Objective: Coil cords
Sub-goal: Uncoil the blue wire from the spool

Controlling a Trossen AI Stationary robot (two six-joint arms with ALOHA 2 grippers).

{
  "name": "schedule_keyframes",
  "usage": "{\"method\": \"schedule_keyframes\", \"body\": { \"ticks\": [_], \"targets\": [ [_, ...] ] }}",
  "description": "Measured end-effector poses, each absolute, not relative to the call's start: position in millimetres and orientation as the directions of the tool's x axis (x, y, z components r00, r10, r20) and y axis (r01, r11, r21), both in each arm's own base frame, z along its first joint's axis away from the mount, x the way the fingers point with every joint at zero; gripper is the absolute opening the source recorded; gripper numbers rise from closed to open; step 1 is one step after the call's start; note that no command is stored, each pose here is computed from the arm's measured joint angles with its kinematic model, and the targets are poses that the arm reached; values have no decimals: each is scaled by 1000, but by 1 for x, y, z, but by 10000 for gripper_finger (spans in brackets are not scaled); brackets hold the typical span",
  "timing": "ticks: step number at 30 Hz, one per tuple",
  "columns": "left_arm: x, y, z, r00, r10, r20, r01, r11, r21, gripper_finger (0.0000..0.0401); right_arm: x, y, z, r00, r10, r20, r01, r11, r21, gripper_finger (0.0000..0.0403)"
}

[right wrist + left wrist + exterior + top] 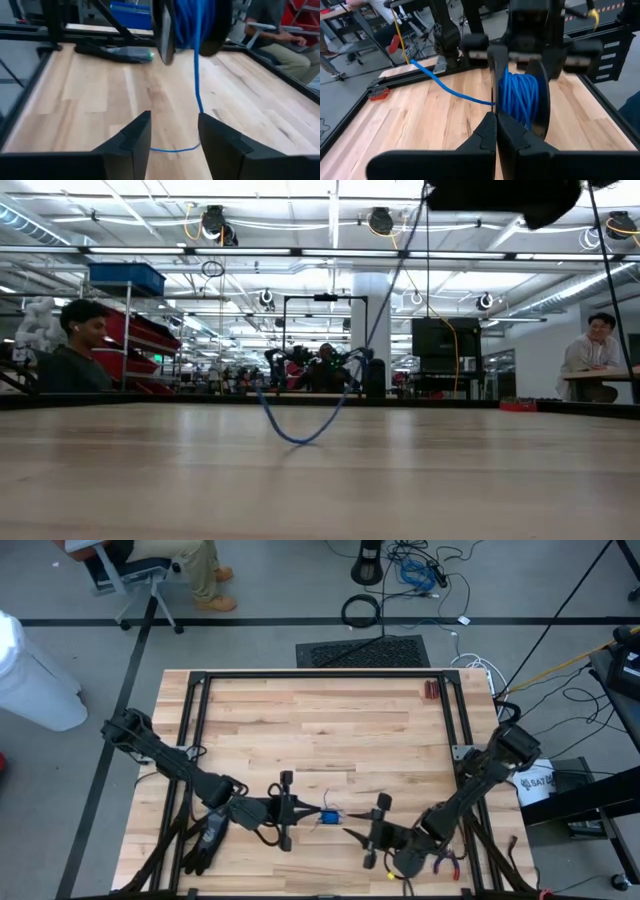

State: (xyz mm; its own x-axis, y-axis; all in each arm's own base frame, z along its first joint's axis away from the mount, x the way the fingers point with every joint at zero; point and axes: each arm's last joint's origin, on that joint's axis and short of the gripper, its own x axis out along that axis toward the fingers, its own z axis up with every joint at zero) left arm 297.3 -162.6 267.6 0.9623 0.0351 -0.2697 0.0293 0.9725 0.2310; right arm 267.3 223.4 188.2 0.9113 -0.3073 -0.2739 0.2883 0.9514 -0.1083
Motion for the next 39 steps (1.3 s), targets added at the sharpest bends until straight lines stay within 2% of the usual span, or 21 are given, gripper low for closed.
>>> {"method": "schedule_keyframes", "body": {
  "ticks": [4,17,39],
  "targets": [
    [297,-163,268,963,34,-269,30,973,230,1,275,219,185,910,-321,-262,293,946,-141,154],
    [296,-164,268,963,25,-269,39,973,228,1,269,226,188,914,-323,-244,279,940,-198,122],
    [296,-165,268,963,20,-269,43,973,226,1,269,226,193,912,-357,-202,307,921,-241,119]
  ]
}}
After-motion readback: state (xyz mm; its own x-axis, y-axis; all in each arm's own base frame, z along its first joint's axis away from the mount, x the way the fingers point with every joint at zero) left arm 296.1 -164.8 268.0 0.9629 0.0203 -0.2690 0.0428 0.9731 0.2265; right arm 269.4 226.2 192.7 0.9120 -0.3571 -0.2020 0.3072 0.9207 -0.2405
